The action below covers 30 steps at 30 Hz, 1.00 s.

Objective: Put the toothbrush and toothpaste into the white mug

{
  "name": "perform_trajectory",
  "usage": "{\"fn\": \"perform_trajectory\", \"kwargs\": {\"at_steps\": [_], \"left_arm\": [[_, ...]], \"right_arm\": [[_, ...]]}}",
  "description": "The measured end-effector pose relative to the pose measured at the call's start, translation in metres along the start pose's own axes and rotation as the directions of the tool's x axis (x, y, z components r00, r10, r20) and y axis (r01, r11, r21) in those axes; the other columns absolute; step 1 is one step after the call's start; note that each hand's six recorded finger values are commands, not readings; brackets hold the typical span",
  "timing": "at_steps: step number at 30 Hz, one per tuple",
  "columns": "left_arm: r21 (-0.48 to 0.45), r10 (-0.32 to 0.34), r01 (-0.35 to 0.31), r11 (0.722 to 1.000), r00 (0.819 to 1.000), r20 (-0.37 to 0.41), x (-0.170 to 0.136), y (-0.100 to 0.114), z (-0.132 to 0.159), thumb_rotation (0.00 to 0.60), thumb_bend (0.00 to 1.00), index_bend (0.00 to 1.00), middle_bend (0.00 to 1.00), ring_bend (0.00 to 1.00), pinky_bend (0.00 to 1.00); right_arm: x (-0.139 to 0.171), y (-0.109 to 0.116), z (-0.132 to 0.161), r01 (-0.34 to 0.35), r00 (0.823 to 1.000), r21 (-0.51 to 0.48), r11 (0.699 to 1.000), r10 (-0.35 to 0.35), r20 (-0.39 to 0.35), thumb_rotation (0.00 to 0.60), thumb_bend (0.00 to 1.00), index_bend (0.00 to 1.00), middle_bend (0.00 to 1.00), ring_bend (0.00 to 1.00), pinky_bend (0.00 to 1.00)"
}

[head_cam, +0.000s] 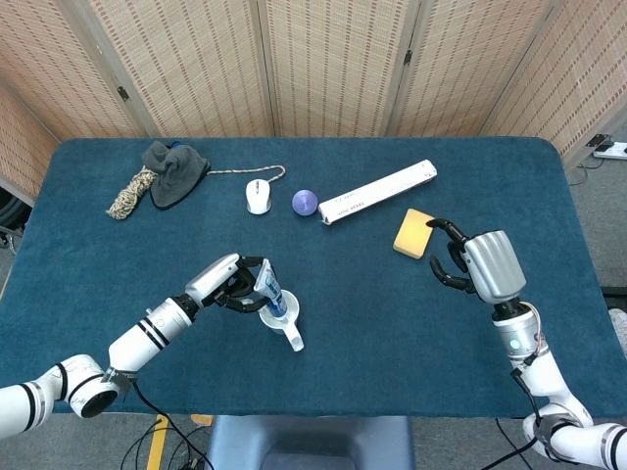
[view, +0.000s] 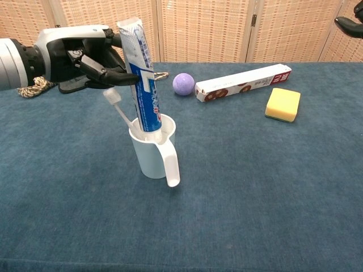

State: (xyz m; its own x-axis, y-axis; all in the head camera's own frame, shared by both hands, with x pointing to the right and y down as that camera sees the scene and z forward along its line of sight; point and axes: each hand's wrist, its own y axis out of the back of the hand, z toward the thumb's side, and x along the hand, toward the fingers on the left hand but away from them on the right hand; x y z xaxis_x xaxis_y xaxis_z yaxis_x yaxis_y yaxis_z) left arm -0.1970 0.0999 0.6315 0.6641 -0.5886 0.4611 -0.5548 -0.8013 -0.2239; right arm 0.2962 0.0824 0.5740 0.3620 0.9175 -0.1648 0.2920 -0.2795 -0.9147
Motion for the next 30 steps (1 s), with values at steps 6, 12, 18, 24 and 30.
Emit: {"fn": "perform_trajectory", "kwargs": {"at_steps": [6,12,18,24,30], "left_arm": [[0.05,-0.01,0.01,0.999,1.0,-0.006,-0.001,-0.002,-0.002,0.6,0.45,0.54,0.97,0.95,0.93],[0.101,-0.034,0.036,0.994,0.999,-0.02,-0.005,-0.005,-0.006,0.6,0.45,0.46,0.96,0.94,0.91],[0.162,-0.054,0.058,0.985,0.998,-0.032,-0.009,-0.007,-0.008,0.6,0.38,0.38,0.94,0.93,0.89],[0.173,-0.036,0.041,0.984,0.999,-0.03,-0.013,-0.004,-0.008,0.6,0.36,0.3,0.93,0.92,0.89],[0.147,0.012,-0.011,0.989,1.0,-0.004,-0.018,0.007,-0.001,0.6,0.36,0.29,0.89,0.9,0.89]], "right_arm": [[0.0,0.0,0.0,0.001,1.0,-0.013,1.0,-0.001,0.001,0.6,0.37,0.29,0.91,1.0,0.98],[0.0,0.003,0.001,0.006,1.0,-0.019,1.0,-0.006,-0.001,0.6,0.37,0.29,0.91,1.0,0.98],[0.002,0.004,0.004,0.011,1.0,-0.022,1.0,-0.011,-0.004,0.6,0.37,0.29,0.91,1.0,0.98],[0.002,0.006,0.005,0.018,1.0,-0.021,1.0,-0.019,-0.006,0.6,0.37,0.29,0.91,1.0,0.98],[0.003,0.008,0.006,0.022,1.0,-0.015,1.0,-0.023,-0.006,0.6,0.37,0.29,0.91,1.0,0.98]]}}
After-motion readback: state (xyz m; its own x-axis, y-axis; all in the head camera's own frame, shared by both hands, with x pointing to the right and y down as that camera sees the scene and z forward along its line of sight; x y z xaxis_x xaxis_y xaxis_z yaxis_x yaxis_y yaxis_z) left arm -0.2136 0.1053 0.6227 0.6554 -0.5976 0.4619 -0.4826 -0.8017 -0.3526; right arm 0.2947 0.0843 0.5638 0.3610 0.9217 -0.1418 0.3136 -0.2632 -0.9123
